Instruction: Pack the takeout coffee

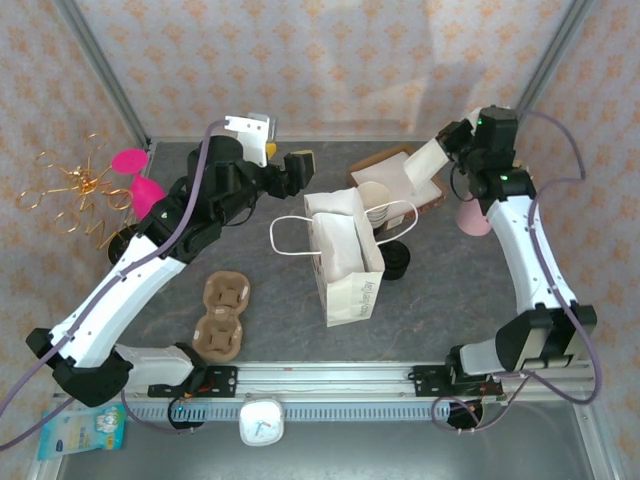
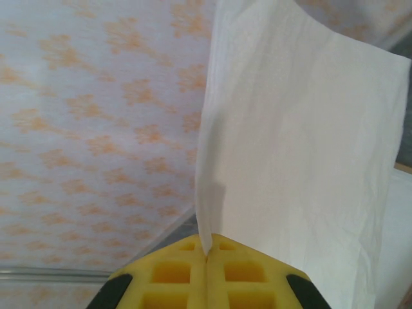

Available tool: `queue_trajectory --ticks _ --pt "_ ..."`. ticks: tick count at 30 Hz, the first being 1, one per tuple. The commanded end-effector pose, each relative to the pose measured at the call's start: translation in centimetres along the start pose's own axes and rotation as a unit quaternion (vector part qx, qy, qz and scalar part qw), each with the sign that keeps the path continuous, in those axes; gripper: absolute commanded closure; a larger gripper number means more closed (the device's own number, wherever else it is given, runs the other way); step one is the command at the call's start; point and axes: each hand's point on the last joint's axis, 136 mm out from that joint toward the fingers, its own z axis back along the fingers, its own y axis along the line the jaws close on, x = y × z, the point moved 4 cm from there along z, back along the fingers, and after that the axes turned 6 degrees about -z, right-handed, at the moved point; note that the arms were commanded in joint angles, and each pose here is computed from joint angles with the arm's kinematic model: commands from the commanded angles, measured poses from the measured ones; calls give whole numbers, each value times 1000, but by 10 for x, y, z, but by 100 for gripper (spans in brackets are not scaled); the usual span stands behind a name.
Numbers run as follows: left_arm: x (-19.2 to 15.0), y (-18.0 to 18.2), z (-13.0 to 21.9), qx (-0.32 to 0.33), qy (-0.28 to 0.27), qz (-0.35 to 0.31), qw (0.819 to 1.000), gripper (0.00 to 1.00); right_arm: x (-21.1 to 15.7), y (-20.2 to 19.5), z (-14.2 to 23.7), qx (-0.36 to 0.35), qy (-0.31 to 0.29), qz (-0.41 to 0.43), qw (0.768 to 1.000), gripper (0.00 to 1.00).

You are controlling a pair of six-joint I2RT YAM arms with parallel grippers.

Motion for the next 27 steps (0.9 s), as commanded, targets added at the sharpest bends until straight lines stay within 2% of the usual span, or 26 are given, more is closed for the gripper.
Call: queue_trajectory --ticks 1,6,12,18,25,27 --pt "15 -17 11 -46 -26 -18 998 19 3 27 37 35 11 10 999 100" --pt "19 -49 22 -101 -58 -38 993 19 9 78 85 112 21 -3 993 100" --pt "9 -86 30 -168 -108 -60 978 17 4 116 125 176 50 -30 983 100" --pt "-9 -94 17 -171 -140 -58 974 17 8 137 165 222 49 -61 972 100" --pt "-22 -114 -2 -162 -190 -73 966 16 3 146 177 243 72 -78 964 100" --pt "-20 -118 -9 -165 -205 -69 962 15 4 149 193 260 65 -77 960 100"
